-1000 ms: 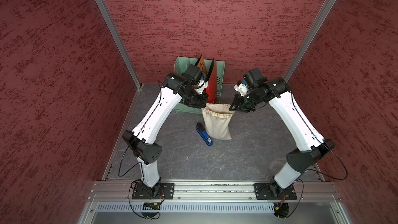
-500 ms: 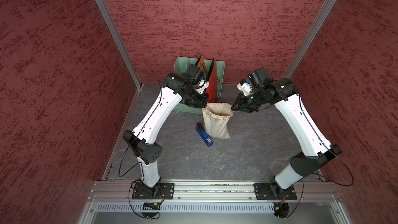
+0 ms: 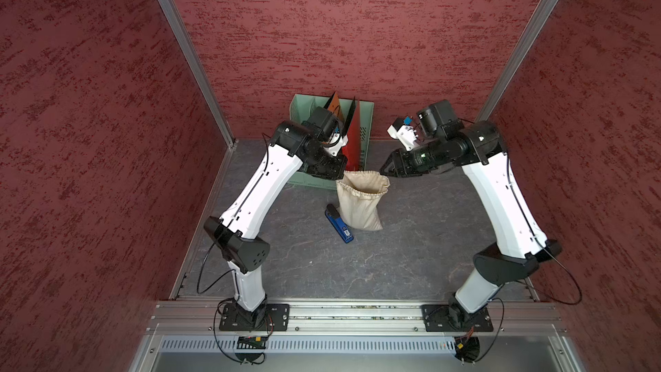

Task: Close the soil bag
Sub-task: Adjust the soil bag at the center of the board.

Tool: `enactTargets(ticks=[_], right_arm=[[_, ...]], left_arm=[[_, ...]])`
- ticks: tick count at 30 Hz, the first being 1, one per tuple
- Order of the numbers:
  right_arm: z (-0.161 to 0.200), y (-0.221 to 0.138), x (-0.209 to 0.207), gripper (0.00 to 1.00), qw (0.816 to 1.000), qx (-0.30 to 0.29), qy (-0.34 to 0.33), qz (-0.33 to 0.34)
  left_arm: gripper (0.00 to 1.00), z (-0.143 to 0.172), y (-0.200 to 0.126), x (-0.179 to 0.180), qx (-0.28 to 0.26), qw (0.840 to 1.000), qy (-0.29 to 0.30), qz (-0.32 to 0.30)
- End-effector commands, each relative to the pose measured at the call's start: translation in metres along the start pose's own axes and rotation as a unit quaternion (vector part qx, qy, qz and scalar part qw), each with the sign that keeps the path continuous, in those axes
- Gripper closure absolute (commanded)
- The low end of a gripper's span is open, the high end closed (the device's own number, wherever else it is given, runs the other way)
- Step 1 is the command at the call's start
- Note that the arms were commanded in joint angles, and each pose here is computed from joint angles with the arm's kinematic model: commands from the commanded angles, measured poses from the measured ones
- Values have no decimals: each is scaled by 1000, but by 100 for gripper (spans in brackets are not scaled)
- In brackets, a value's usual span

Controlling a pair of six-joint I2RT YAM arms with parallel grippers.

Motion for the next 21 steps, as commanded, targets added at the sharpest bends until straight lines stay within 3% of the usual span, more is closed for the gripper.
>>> enactTargets(ticks=[1,10,21], right_arm=[[1,7,3,62,997,38,-68,-15],[-1,28,2,65,992,74,-105,-12],[6,43,-12,61,986,93,-115,73]], left_arm=[[100,-3,-5,-3,-18,1000,15,12],[100,-3,-3,-3,-17,1000,15,16],[100,-1,0,-3,-11,1000,13,23]])
Point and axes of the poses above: each gripper's point midway between its finger pads, its own y axis out along the fingers, its own x axis along the line the jaws close on, z = x × y, the point moved 10 cm from there along -y, back along the fingers, and after that the axes turned 13 degrees about y, right-handed, at the moved point
